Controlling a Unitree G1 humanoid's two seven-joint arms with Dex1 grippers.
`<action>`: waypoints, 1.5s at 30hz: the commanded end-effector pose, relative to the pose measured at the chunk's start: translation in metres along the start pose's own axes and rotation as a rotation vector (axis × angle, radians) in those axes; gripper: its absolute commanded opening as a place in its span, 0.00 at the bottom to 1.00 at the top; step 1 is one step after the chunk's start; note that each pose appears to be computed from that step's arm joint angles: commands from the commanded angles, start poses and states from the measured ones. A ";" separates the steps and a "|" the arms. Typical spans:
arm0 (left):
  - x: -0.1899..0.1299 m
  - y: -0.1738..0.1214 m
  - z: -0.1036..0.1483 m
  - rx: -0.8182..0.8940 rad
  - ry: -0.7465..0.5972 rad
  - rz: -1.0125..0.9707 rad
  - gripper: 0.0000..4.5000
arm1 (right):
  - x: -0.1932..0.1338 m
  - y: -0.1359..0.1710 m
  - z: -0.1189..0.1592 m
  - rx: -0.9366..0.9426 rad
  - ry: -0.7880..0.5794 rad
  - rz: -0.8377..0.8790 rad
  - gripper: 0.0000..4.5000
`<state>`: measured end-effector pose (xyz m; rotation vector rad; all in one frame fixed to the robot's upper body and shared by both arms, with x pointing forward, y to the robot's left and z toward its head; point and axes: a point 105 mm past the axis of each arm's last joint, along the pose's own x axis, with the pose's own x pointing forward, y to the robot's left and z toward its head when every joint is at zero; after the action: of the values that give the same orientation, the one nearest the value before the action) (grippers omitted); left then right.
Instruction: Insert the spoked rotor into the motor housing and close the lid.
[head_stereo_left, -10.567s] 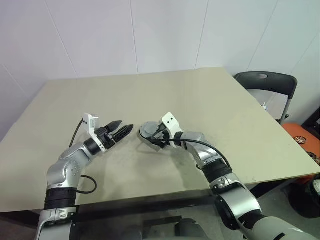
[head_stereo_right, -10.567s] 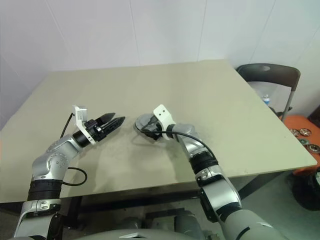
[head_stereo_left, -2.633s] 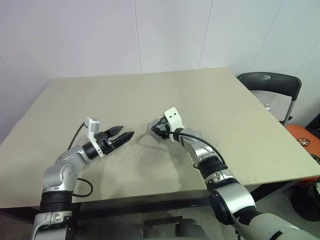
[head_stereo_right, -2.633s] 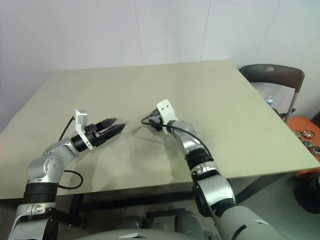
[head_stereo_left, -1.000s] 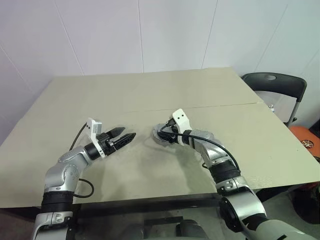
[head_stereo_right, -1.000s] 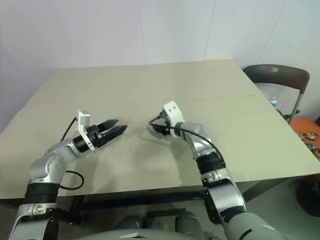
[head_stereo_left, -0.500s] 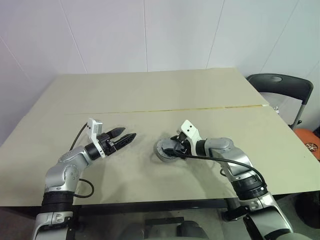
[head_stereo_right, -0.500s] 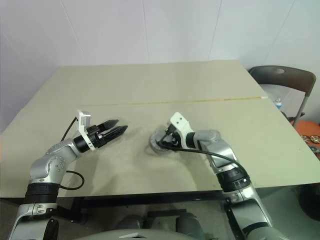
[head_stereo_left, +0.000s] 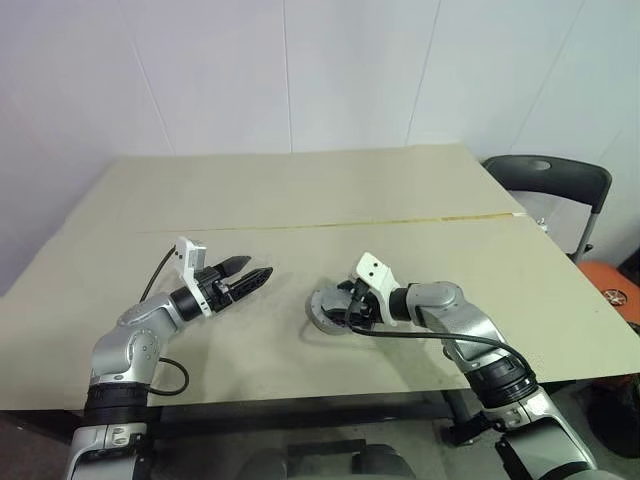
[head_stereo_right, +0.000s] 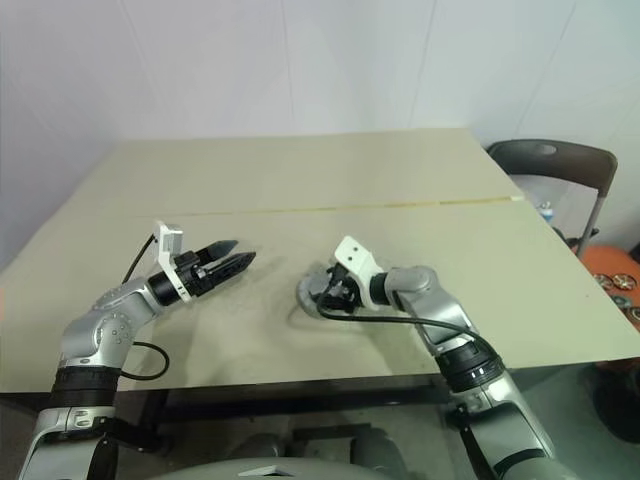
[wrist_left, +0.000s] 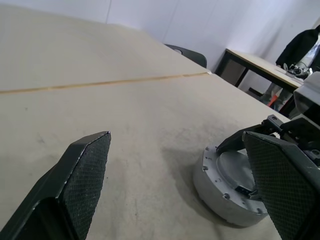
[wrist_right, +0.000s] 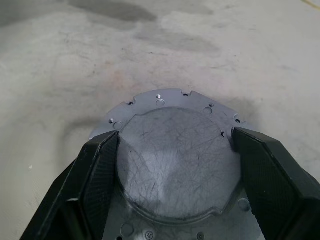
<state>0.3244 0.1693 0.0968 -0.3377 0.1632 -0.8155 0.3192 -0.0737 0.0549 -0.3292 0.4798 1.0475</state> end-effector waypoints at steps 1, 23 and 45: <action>0.002 -0.005 0.008 0.031 -0.025 -0.019 1.00 | 0.004 0.002 -0.054 0.052 0.211 -0.006 0.71; 0.066 -0.048 -0.022 0.002 0.068 -0.264 0.64 | 0.008 -0.001 -0.051 0.063 0.205 -0.003 0.71; 0.072 -0.039 -0.104 0.297 0.558 -0.306 0.01 | 0.008 -0.009 -0.037 0.092 0.141 -0.051 0.71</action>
<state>0.3305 0.0598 0.0455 0.1067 0.3645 -1.2123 0.3248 -0.0713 0.0506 -0.3259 0.4968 1.0385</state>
